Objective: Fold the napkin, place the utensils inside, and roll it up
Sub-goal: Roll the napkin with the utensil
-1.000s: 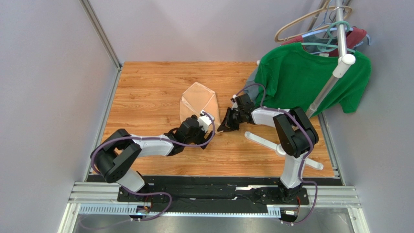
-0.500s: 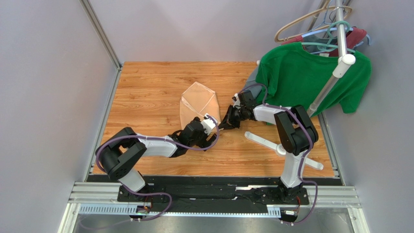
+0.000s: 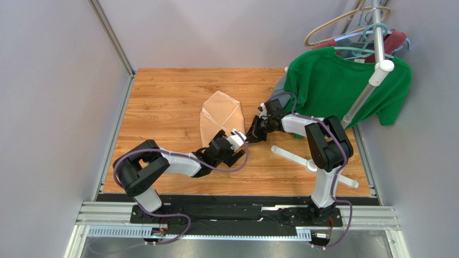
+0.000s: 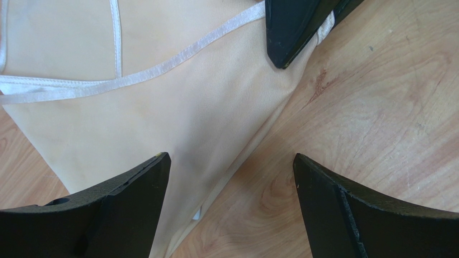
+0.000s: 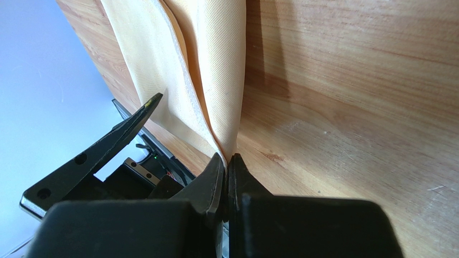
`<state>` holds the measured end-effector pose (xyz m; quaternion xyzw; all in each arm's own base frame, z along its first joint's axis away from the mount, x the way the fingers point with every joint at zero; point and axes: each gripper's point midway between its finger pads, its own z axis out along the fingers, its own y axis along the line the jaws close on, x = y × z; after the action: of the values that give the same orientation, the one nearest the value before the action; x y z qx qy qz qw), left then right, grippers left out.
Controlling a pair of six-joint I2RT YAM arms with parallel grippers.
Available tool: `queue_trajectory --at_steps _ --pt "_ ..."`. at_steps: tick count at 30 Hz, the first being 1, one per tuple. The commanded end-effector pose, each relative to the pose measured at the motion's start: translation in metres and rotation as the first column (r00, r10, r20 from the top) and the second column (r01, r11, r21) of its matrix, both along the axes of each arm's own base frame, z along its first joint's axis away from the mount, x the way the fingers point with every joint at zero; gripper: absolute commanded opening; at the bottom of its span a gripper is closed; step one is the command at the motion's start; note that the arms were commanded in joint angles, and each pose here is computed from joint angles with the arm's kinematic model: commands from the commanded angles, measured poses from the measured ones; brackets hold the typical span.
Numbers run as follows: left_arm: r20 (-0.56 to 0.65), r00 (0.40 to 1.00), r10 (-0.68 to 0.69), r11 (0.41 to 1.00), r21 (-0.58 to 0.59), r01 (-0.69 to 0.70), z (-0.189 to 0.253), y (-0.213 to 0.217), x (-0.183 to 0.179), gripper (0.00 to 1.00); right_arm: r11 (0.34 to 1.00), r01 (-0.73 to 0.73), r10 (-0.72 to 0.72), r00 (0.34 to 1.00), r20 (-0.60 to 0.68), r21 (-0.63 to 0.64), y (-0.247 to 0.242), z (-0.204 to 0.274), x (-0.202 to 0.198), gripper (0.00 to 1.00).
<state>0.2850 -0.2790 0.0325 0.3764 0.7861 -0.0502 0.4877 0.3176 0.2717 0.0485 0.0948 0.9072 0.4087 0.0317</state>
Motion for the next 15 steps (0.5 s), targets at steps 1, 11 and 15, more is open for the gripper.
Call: queue_trajectory --at_steps 1,11,15 --pt "0.078 0.997 0.024 0.999 0.022 -0.026 0.009 -0.007 0.014 0.94 0.999 -0.009 0.009 1.000 0.009 0.037 0.004 0.010 0.007 0.00" --pt "0.080 0.996 0.041 0.997 0.063 -0.046 0.000 -0.005 0.016 0.88 0.997 -0.001 0.002 1.000 -0.010 0.079 0.004 0.017 0.010 0.00" --pt "0.069 0.997 0.044 0.996 0.072 -0.049 -0.006 -0.004 0.014 0.79 0.996 0.004 -0.002 1.000 -0.025 0.092 0.003 0.017 0.011 0.00"
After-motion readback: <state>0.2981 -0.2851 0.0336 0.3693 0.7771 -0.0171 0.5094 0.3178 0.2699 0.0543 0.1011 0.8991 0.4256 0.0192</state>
